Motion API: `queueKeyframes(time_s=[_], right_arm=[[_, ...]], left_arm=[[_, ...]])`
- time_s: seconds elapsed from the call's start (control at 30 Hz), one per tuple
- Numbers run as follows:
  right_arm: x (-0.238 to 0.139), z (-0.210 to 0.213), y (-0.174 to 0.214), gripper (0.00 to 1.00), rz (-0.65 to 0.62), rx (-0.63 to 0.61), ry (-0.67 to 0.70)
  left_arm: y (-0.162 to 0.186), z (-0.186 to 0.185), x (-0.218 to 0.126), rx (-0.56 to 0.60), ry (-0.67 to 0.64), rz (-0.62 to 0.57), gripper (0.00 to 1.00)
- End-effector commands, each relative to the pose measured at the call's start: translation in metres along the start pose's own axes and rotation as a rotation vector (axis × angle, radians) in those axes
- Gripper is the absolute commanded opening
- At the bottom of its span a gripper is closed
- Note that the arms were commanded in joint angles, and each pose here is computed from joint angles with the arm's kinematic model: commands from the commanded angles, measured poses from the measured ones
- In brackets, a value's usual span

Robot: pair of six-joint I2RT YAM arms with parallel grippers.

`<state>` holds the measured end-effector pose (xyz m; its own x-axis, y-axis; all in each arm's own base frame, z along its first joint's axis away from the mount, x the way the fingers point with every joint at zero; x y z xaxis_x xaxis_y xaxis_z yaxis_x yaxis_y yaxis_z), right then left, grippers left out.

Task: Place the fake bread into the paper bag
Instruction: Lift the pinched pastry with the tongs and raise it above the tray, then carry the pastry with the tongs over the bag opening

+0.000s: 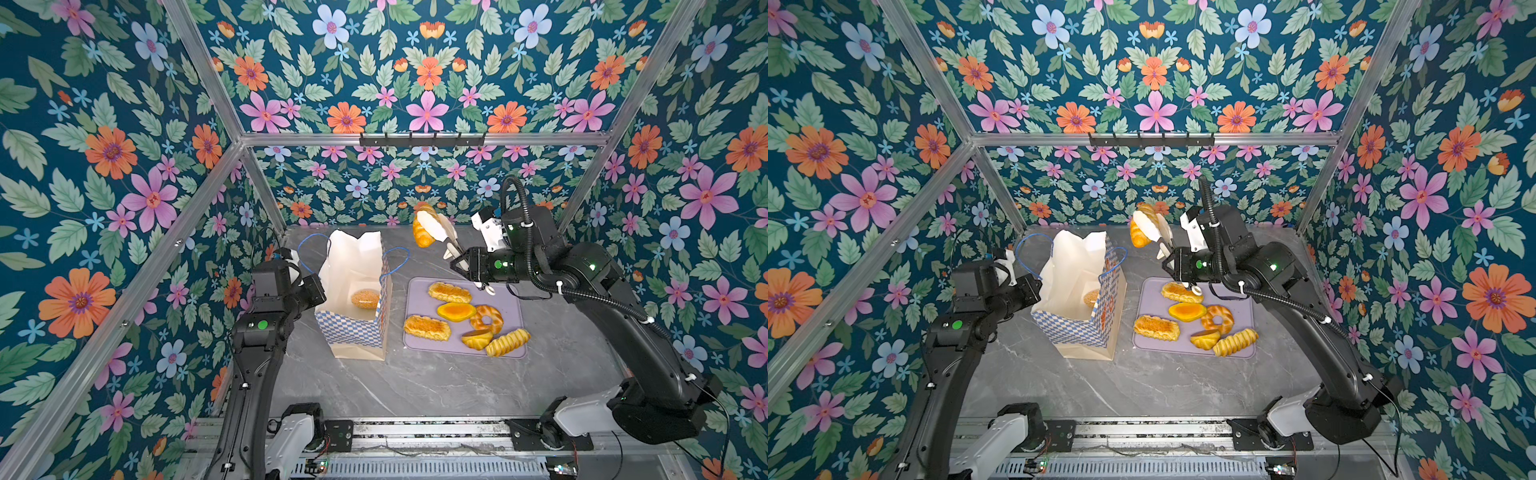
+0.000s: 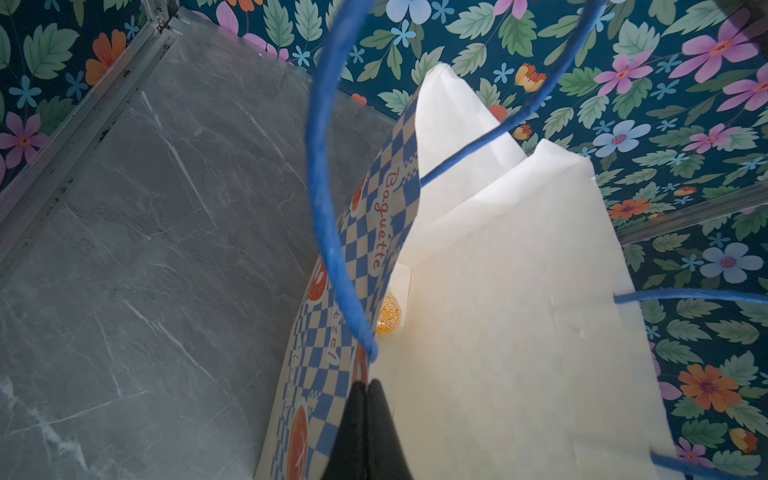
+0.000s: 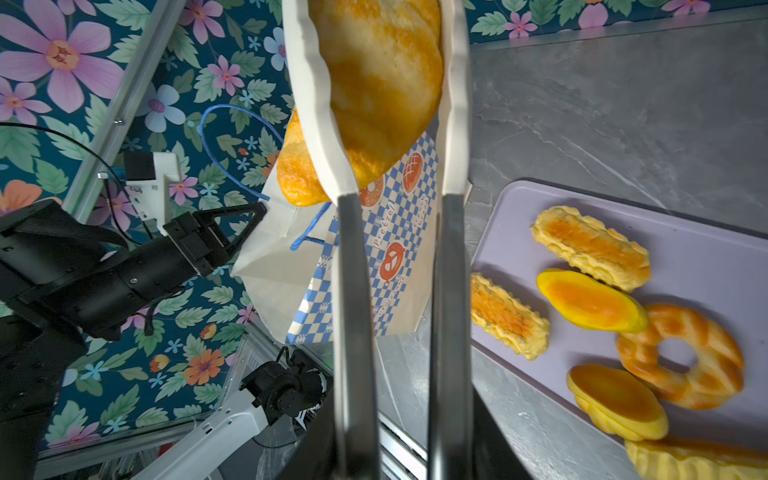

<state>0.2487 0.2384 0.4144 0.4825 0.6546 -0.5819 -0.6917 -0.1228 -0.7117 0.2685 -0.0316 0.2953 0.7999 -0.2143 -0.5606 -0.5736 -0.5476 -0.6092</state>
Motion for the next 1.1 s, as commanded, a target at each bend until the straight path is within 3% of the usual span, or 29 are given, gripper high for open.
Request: queueKeyframes(time_s=[0.0,0.53,0.73,1.07], right_arm=[[0.000,0.019,-0.015,0.37,-0.035,-0.029,-0.096],[0.027,0.074,-0.030,0.36,-0.011,-0.126,-0.183],[0.062,0.088,-0.021,0.36,0.056,-0.141,-0.185],[0.088,0.096,-0.007,0.35,0.118,-0.183,-0.137]], left_arm=[[0.001,0.001,0.000,0.003,-0.002,0.001,0.00],[0.004,0.002,0.002,-0.004,0.005,0.006,0.00],[0.007,0.003,0.003,-0.008,0.007,0.011,0.00],[0.006,0.002,0.002,-0.012,0.013,0.008,0.00]])
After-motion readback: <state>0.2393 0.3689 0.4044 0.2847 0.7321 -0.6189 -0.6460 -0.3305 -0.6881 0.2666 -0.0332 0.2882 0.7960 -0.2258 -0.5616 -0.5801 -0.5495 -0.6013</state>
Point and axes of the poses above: each gripper's point midway between its finger pads, its own x axis out along the fingers, its own z axis along the line the jaws close on, y = z × x, the point moved 3 cm from there along -x, back along the fingers, and after that the axes turned 12 degrees about -x, right-handed, at the moved point
